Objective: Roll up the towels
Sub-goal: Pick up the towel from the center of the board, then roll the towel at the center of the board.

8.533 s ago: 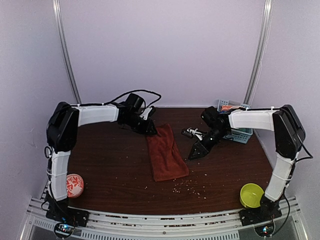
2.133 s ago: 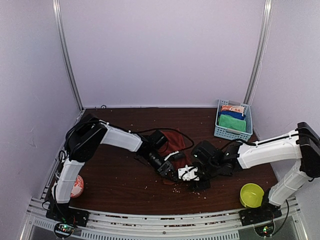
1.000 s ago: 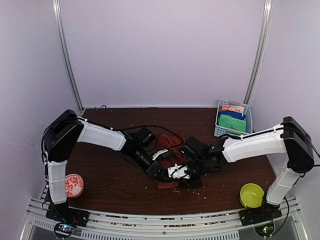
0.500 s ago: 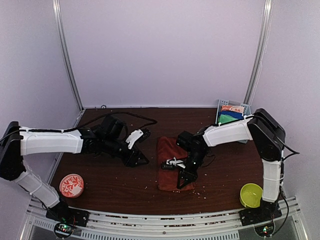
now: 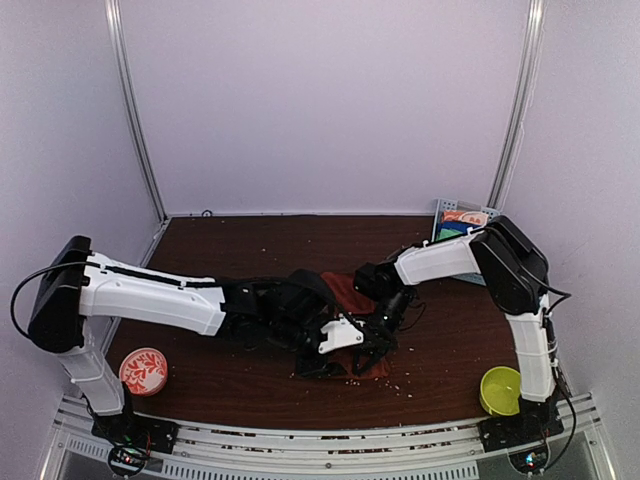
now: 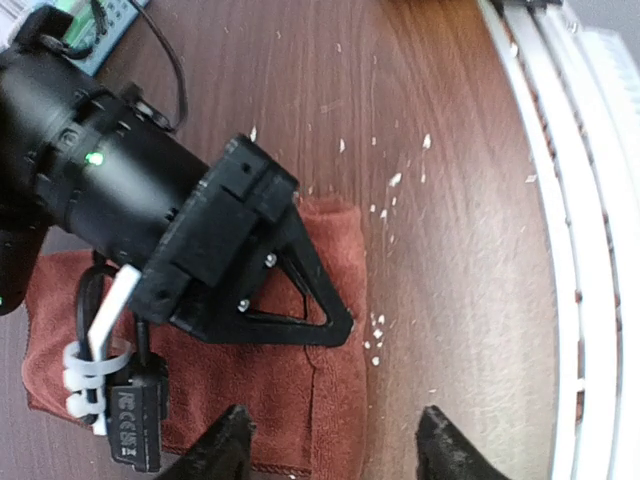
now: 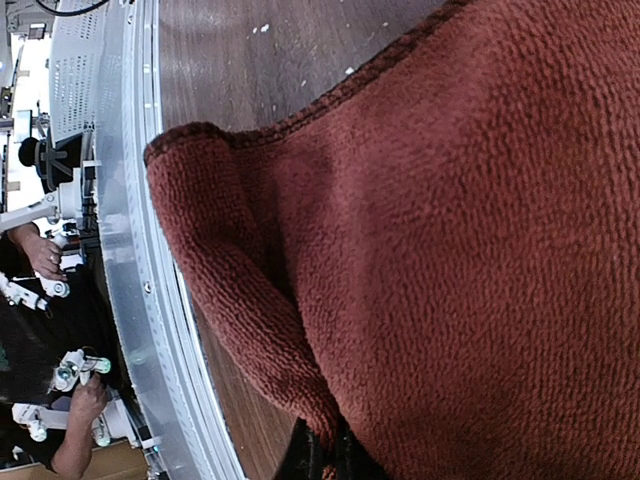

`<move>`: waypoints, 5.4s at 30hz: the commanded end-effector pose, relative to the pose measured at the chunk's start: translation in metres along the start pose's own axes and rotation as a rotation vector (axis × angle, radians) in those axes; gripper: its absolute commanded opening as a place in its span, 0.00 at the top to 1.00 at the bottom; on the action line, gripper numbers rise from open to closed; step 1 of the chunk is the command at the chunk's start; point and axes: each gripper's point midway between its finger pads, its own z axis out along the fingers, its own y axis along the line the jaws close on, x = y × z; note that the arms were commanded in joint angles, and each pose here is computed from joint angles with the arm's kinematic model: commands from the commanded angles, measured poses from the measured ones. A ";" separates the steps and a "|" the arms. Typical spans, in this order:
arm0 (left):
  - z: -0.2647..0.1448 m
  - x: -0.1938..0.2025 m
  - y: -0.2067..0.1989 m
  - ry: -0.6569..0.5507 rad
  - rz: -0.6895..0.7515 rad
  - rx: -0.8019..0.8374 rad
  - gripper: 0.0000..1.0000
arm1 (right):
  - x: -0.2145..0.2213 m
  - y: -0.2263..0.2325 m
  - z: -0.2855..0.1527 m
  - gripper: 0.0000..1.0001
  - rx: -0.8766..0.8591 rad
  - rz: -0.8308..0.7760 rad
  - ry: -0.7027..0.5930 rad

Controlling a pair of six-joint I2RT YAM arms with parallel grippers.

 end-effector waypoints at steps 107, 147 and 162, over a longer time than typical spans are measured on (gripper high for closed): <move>0.109 0.076 -0.033 0.159 -0.840 0.836 0.95 | 0.015 0.040 -0.023 0.59 0.862 -0.821 -0.048; -0.099 0.010 0.055 -0.221 -0.231 -0.259 0.42 | 0.043 -0.005 0.037 1.00 -0.057 -0.060 0.193; 0.041 0.031 -0.037 0.145 0.022 0.176 0.52 | 0.044 -0.014 0.043 1.00 -0.094 -0.014 0.209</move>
